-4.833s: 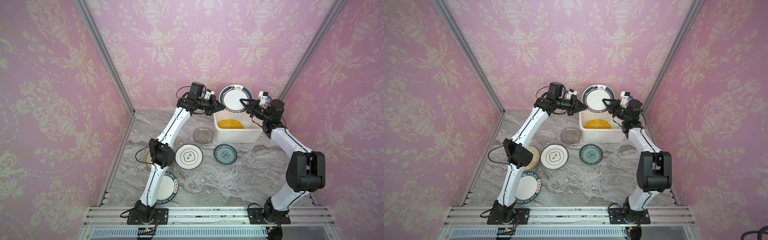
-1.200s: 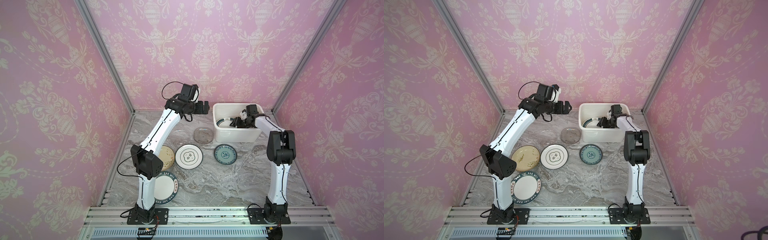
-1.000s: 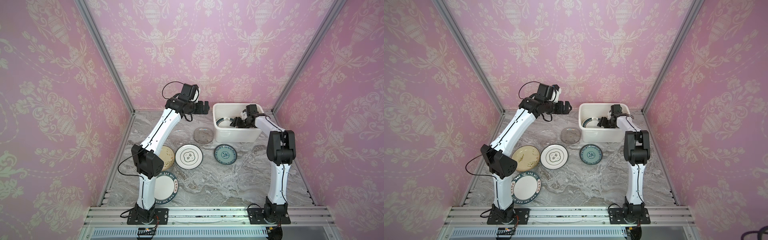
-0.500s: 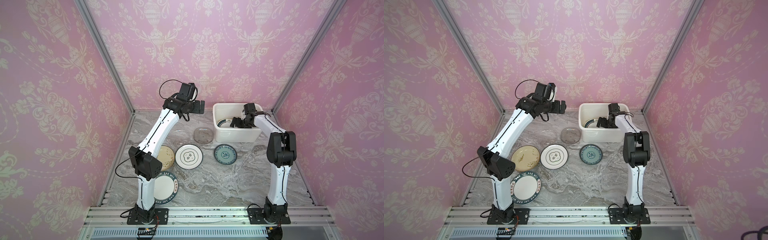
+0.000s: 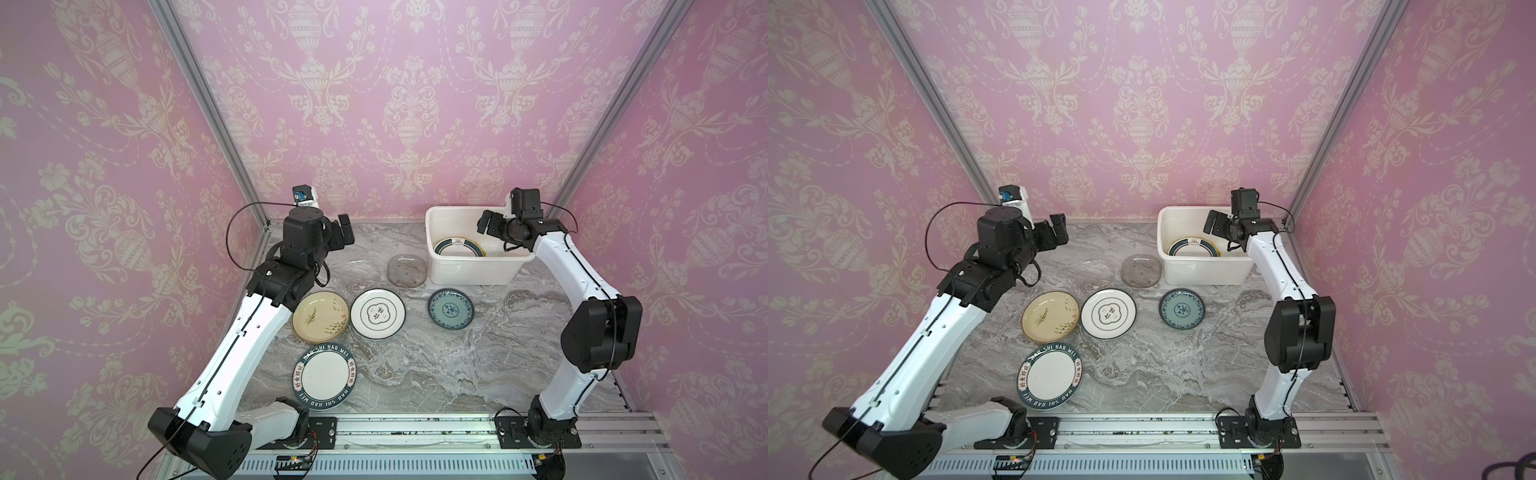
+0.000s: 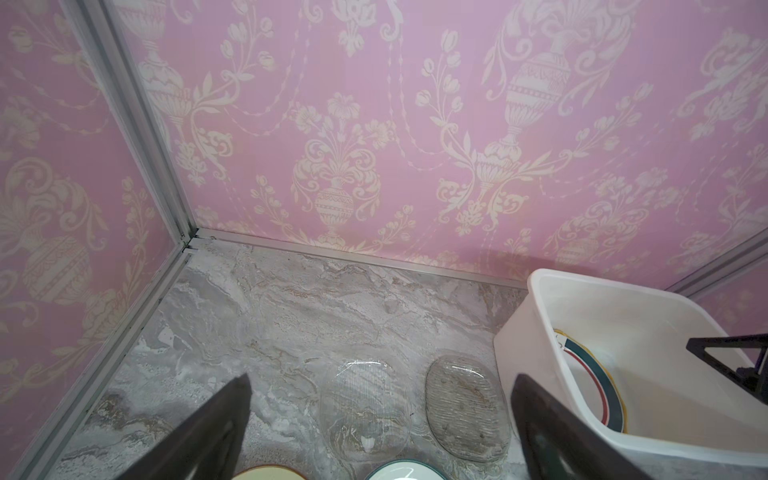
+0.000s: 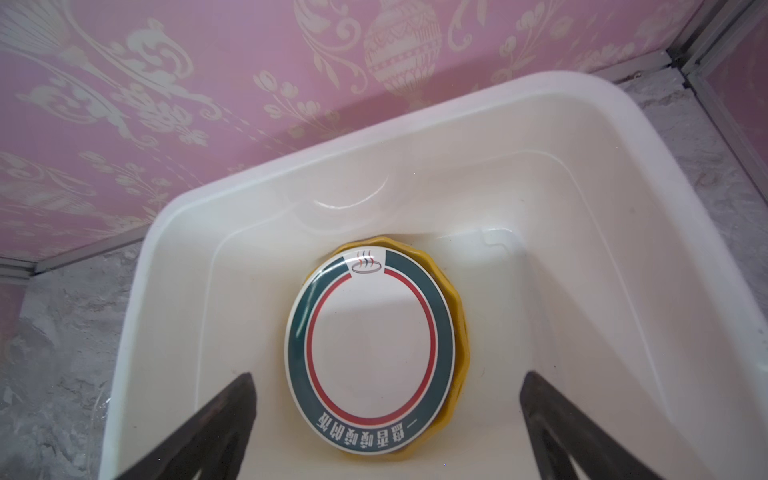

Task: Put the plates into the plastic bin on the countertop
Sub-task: 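Press the plate flat onto the yellow plate and open the right gripper, then move both grippers toward the green-rimmed 'HAO SHI HAO WEI' plate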

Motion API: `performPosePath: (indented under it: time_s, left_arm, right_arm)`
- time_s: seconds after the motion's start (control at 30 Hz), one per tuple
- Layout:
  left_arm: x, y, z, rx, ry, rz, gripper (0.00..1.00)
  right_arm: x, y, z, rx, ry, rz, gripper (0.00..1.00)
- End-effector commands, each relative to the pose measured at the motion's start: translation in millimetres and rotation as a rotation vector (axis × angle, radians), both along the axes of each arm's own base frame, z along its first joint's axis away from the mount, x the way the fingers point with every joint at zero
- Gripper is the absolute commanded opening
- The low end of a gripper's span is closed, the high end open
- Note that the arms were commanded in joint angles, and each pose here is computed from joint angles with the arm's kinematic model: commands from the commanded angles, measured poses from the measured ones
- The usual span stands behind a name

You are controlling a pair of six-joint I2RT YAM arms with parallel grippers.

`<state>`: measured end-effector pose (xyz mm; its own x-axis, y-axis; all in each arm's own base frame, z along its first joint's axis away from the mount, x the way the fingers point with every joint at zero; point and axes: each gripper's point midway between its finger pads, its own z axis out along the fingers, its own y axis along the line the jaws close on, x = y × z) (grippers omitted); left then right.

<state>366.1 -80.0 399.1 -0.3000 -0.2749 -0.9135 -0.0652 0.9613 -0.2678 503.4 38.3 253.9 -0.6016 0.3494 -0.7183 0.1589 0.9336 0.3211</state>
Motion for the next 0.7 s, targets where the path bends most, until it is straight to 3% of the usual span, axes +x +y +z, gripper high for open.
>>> performPosePath:
  time_s: [0.0, 0.13, 0.23, 0.37, 0.5, 0.67]
  left_arm:
    - [-24, 3, -32, -0.104, 0.163, 0.028, 0.99]
    - [-81, 19, -61, -0.206, 0.38, 0.113, 0.99]
    - [-114, 35, -75, -0.196, 0.463, 0.165, 0.99]
    - [-140, 55, -102, -0.149, 0.558, 0.262, 0.99]
    - [-162, 64, -120, -0.141, 0.649, 0.321, 0.99]
    - [-179, 64, -140, -0.107, 0.734, 0.294, 0.99]
  right_arm:
    - [-5, 11, 34, 0.121, -0.131, -0.011, 1.0]
    - [-39, 20, 28, 0.198, -0.074, -0.011, 1.0]
    - [-70, 17, 27, 0.204, -0.087, -0.013, 0.99]
    - [-99, 27, 20, 0.315, -0.153, 0.001, 0.96]
    - [-129, 74, 24, 0.387, -0.141, 0.181, 0.92]
    - [-181, 147, 13, 0.457, -0.072, 0.433, 0.89]
